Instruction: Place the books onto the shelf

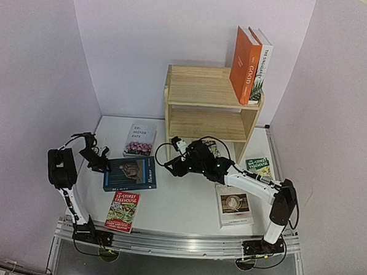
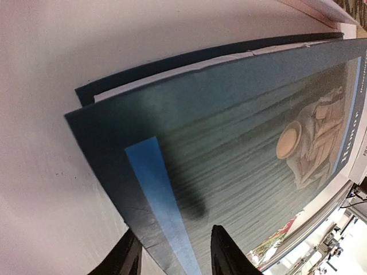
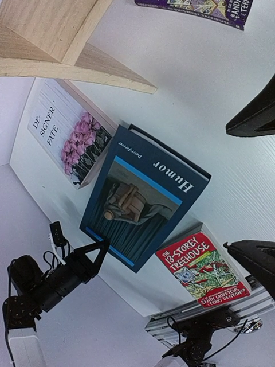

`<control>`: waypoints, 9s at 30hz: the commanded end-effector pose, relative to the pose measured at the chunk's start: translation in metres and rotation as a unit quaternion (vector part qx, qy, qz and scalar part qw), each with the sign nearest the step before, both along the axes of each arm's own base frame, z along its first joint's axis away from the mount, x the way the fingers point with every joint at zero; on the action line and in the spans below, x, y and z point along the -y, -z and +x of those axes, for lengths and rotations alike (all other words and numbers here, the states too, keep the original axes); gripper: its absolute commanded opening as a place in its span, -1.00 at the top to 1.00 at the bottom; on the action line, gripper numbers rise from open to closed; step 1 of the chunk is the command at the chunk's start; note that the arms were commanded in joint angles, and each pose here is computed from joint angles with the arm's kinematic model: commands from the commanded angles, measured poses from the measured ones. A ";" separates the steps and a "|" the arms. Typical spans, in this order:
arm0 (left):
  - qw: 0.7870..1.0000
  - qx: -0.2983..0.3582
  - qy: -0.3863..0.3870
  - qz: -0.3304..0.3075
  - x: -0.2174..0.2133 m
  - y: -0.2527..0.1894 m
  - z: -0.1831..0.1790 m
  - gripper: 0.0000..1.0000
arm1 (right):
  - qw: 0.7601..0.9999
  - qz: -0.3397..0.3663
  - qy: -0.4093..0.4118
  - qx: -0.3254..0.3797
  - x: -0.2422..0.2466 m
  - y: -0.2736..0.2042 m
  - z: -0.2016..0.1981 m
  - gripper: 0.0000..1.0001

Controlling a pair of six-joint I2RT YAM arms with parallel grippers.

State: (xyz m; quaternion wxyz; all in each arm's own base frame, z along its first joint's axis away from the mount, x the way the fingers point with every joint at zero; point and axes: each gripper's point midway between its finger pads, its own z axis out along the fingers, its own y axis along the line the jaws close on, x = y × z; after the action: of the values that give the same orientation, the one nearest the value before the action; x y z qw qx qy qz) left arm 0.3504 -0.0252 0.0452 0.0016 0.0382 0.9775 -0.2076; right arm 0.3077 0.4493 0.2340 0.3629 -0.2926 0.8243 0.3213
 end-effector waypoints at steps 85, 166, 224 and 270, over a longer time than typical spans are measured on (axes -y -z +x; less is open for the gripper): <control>0.963 -0.015 -0.085 -0.255 0.110 -0.127 -0.026 1.00 | 0.871 -0.207 -0.031 0.445 -0.114 0.060 -0.039 -0.94; 0.929 0.353 -0.092 -0.061 0.035 -0.206 -0.035 -0.99 | 0.782 -0.001 0.340 0.522 0.142 -0.399 0.052 1.00; 0.933 0.335 -0.077 -0.104 0.050 -0.197 -0.047 -0.99 | 0.785 0.031 0.411 0.463 0.209 -0.361 0.170 0.08; 0.935 0.326 -0.075 -0.118 0.054 -0.192 -0.050 -0.99 | 0.757 -0.011 0.443 0.481 0.237 -0.364 0.158 -0.03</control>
State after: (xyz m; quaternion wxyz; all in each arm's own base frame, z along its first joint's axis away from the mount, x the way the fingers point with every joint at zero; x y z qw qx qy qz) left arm 0.3023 -0.0752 0.2298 0.3276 0.0221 0.9002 -0.2859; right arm 0.4814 0.2345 0.5777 0.7996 -0.0437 0.5956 -0.0632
